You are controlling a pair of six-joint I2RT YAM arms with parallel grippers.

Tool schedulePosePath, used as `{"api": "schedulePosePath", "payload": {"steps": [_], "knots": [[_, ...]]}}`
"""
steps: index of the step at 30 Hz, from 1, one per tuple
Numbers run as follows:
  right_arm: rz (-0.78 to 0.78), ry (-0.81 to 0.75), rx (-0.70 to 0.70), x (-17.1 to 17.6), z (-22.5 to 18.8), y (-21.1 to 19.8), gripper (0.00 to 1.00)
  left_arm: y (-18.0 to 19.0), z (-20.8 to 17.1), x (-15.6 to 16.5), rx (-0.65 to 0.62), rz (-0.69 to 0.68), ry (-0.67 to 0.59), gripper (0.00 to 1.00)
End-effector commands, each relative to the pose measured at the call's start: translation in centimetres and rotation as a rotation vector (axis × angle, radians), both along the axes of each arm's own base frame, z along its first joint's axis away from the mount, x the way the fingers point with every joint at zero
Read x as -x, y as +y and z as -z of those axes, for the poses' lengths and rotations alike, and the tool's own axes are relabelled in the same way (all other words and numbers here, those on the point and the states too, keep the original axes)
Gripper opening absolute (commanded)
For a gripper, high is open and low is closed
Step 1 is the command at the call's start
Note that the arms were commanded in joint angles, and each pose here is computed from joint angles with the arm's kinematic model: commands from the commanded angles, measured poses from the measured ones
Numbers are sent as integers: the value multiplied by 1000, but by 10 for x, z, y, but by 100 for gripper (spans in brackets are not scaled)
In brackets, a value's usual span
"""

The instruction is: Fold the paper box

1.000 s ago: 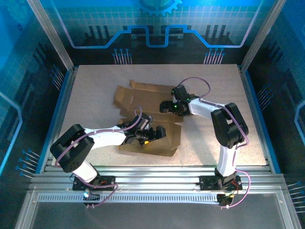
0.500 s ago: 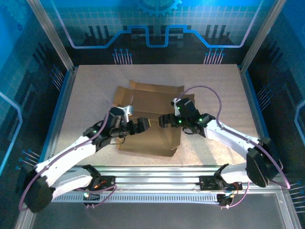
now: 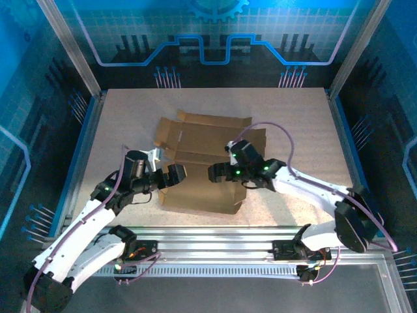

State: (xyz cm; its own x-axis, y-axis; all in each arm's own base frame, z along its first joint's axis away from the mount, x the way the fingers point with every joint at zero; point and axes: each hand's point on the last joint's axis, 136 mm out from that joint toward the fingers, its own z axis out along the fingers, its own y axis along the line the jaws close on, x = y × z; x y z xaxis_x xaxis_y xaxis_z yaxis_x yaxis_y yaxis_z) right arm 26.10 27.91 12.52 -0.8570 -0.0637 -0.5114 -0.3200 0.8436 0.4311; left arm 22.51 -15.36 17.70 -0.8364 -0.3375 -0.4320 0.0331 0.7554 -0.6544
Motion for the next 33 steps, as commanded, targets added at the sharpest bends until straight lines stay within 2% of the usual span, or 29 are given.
{"api": "schedulePosePath", "payload": {"steps": [1,5,9,17,21,24,28,33], "knots": [[10,41,69,3,17,14,100,1,3,8,-34,52,26,99],[-48,135,64,7,52,39,100,6,7,7,-61,27,38,99],[-60,182,95,8,75,45,100,14,16,4,-61,-53,67,99],[52,217,122,7,99,-5,100,12,38,-20,31,-179,59,99],[49,187,108,7,88,-26,100,8,42,-33,93,-233,58,99],[-34,160,60,12,73,-22,99,2,49,-40,111,-240,78,99],[-105,78,12,19,45,-13,99,-13,52,-37,41,-181,113,99],[-40,-22,4,15,19,-28,100,-27,51,-31,-18,-94,144,99]]}}
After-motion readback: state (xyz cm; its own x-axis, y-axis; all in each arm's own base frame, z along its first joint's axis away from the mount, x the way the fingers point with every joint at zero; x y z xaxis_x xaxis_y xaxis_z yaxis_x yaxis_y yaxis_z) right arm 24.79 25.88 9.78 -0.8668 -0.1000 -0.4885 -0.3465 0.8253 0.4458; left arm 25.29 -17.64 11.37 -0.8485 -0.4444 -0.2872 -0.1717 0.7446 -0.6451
